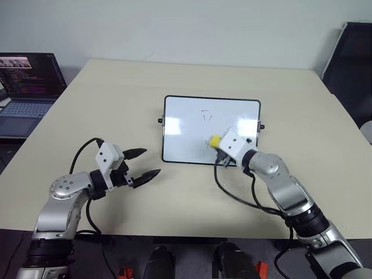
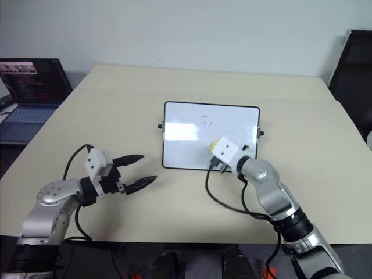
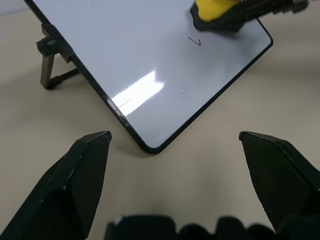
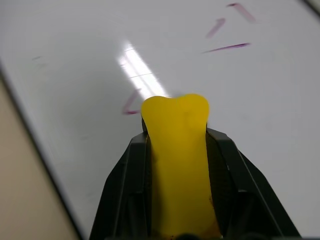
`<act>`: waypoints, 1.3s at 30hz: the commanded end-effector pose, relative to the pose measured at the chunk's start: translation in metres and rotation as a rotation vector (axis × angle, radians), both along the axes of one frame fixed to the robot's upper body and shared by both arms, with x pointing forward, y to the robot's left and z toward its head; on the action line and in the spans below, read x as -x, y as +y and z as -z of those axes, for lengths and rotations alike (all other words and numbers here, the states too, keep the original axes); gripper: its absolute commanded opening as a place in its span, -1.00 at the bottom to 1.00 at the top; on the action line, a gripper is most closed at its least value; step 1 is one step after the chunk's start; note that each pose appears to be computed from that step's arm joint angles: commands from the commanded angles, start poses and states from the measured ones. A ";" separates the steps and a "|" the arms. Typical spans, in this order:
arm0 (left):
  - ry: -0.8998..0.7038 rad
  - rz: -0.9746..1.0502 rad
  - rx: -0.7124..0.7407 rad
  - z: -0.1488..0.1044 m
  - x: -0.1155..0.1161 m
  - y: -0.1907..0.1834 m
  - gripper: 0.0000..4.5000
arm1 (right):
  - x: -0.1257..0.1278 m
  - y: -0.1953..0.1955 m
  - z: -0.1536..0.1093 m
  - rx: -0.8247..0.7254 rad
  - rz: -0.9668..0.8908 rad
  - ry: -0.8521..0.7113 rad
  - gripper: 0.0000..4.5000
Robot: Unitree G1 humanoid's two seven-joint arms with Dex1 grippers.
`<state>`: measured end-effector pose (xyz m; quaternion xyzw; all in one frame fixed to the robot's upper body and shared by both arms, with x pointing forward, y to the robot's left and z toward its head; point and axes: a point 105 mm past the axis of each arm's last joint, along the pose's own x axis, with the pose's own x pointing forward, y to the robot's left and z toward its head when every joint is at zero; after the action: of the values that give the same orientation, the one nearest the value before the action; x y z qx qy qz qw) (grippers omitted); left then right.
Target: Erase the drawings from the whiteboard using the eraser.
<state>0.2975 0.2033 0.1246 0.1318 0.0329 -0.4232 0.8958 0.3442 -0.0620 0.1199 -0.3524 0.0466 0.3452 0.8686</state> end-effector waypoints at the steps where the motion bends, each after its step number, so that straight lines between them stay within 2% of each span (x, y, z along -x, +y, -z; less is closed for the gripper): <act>1: -0.033 0.016 0.003 -0.007 -0.001 -0.003 1.00 | -0.011 -0.016 0.007 0.070 0.084 -0.022 -0.49; 3: -0.030 0.016 0.004 -0.006 0.000 -0.004 1.00 | -0.023 -0.022 -0.013 0.044 0.149 -0.129 -0.49; 5: -0.029 0.018 0.005 -0.006 0.000 -0.004 1.00 | -0.022 -0.014 -0.018 0.029 0.110 -0.145 -0.49; 14: -0.030 0.023 0.007 -0.007 0.000 -0.005 1.00 | 0.003 0.004 0.024 0.158 -0.059 0.019 -0.49; 19: -0.033 0.028 0.006 -0.011 0.001 -0.010 1.00 | -0.021 -0.009 -0.007 0.146 0.082 -0.171 -0.49; 22: -0.035 0.033 0.006 -0.014 0.001 -0.013 1.00 | -0.026 -0.009 -0.017 0.124 0.100 -0.210 -0.49; 32: -0.030 0.029 0.005 -0.012 -0.001 -0.012 1.00 | -0.010 -0.020 0.017 0.190 0.057 -0.046 -0.50; 35: -0.028 0.029 0.006 -0.011 0.000 -0.012 1.00 | -0.020 -0.035 0.006 0.171 0.137 -0.093 -0.50; 39: -0.025 0.037 0.008 -0.008 0.000 -0.013 1.00 | -0.044 -0.062 -0.029 0.089 0.289 -0.208 -0.50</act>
<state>0.2977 0.1929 0.1265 0.1294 0.0349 -0.4317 0.8920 0.3681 -0.0803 0.1400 -0.4189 -0.0008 0.2660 0.8682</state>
